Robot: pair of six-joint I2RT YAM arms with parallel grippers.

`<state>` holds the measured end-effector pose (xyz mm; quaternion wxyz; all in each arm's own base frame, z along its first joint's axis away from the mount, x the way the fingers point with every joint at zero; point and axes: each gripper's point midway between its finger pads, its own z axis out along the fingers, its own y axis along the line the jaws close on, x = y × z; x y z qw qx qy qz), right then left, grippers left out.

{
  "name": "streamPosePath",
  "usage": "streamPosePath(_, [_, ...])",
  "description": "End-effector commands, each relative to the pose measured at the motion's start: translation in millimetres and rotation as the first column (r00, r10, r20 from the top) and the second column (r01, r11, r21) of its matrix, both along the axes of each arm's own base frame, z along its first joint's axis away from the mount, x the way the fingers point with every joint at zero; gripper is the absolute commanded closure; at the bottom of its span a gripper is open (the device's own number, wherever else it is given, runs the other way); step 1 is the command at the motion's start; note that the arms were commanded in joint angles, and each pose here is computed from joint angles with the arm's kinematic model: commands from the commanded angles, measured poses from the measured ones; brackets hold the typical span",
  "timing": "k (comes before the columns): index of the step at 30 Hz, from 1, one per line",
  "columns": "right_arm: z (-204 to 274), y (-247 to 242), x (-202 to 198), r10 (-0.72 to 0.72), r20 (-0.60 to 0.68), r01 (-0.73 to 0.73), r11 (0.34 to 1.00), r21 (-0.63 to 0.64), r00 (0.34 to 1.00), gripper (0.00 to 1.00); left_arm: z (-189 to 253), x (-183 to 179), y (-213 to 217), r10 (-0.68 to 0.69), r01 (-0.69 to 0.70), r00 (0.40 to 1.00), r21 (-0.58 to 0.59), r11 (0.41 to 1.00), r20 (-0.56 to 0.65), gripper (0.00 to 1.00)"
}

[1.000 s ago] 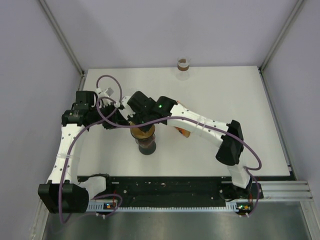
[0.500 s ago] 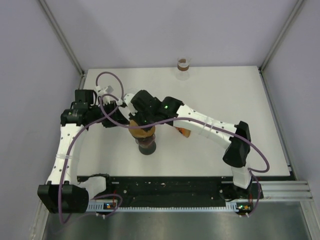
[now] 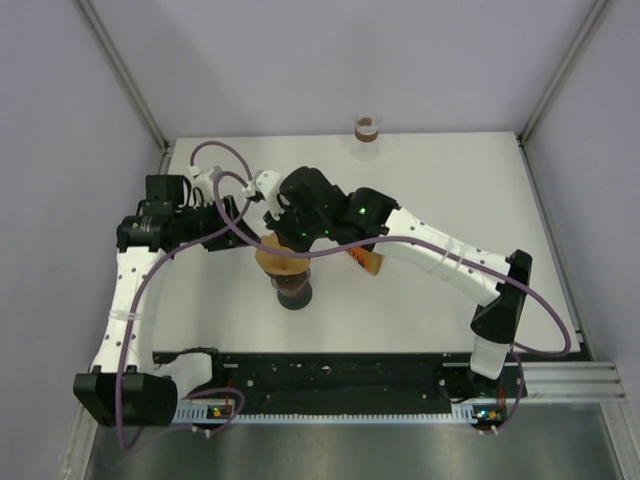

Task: Place the coffee filter in the dripper
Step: Place the coffee filter in the dripper holder, then move the coffee server to the center of the board.

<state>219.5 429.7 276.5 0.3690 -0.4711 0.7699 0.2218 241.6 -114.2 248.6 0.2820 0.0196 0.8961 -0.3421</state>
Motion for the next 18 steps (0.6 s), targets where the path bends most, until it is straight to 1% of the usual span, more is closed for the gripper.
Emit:
streamPosePath(1, [45,3,-18,0.099,0.076,-0.108,0.987,0.123,0.992,0.93,25,6,4,-0.015,0.01,0.995,0.043,0.999,0.101,0.44])
streamPosePath(5, [60,11,-44,0.219,0.191,-0.247,0.959,0.141,0.957,0.87,32,11,10,0.003,-0.014,0.992,0.081,0.997,0.127,0.32])
streamPosePath(8, [63,21,-69,0.31,0.282,-0.349,0.932,0.099,0.908,0.79,39,16,18,0.028,-0.048,0.988,0.124,0.991,0.154,0.27])
streamPosePath(11, [43,40,-99,0.438,0.363,-0.46,0.887,-0.028,0.822,0.71,45,26,36,0.107,-0.14,0.978,0.183,0.973,0.179,0.2])
streamPosePath(13, [20,48,-112,0.532,0.404,-0.514,0.843,-0.162,0.744,0.66,49,33,53,0.153,-0.203,0.965,0.239,0.949,0.214,0.17])
streamPosePath(14, [11,48,-114,0.559,0.413,-0.516,0.828,-0.221,0.719,0.64,49,36,63,0.178,-0.238,0.957,0.27,0.933,0.228,0.15])
streamPosePath(15, [1,50,-113,0.574,0.416,-0.507,0.819,-0.27,0.705,0.63,49,38,70,0.199,-0.265,0.95,0.288,0.92,0.24,0.13])
streamPosePath(16, [-5,48,-111,0.576,0.412,-0.492,0.817,-0.299,0.706,0.62,50,39,75,0.21,-0.28,0.945,0.294,0.914,0.25,0.12])
streamPosePath(18, [-8,46,-111,0.561,0.393,-0.473,0.827,-0.304,0.728,0.62,48,37,76,0.212,-0.28,0.946,0.29,0.915,0.245,0.12])
